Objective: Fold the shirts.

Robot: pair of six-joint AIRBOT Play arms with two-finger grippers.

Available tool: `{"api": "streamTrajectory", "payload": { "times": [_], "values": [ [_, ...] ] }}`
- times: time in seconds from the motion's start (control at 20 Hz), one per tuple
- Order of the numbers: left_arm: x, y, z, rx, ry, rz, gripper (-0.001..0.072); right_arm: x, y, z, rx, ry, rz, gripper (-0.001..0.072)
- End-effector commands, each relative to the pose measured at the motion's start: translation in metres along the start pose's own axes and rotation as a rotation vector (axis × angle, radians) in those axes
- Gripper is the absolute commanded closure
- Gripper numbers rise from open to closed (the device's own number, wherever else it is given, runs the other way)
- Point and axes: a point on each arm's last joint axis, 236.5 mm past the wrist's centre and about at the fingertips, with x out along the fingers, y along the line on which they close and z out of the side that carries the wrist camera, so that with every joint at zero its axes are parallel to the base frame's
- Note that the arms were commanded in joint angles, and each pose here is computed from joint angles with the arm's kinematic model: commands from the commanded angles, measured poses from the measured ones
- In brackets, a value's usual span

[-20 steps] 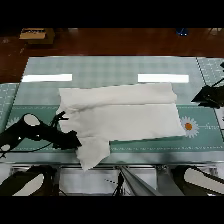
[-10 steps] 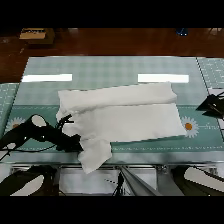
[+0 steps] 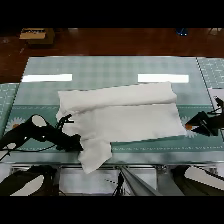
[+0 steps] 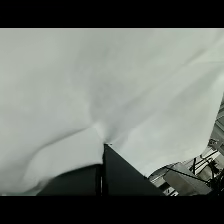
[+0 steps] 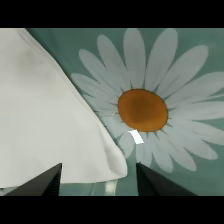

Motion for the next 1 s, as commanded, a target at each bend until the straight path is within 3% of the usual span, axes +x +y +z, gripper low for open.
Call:
{"api": "streamTrajectory", "payload": {
  "times": [0.0,0.05,0.15,0.3,0.5,0.75,0.95],
  "values": [
    [0.000,0.001,0.005,0.001,-0.022,0.005,0.0679,0.024,-0.003,-0.016,0.017,0.034,0.013,0.0185],
    [0.000,0.001,0.005,0.001,-0.022,0.005,0.0678,0.032,-0.001,-0.021,-0.001,0.046,0.005,0.0189],
    [0.000,0.001,0.006,0.001,-0.023,0.005,0.0678,0.048,0.008,-0.019,-0.036,0.033,-0.005,0.0331],
    [0.000,0.001,0.007,0.003,-0.030,0.007,0.0679,0.054,0.037,-0.001,-0.090,-0.031,0.023,0.0669],
    [-0.025,-0.021,0.031,0.097,-0.128,-0.005,0.0679,0.013,0.099,0.015,-0.182,-0.086,0.189,0.0689],
    [-0.155,-0.106,0.088,0.369,-0.489,-0.038,0.0678,-0.098,0.197,0.057,-0.333,-0.447,0.394,0.0690],
    [-0.230,-0.126,0.133,0.383,-0.721,-0.031,0.0680,-0.119,0.228,0.093,-0.364,-0.625,0.383,0.0691]
  ]
}}
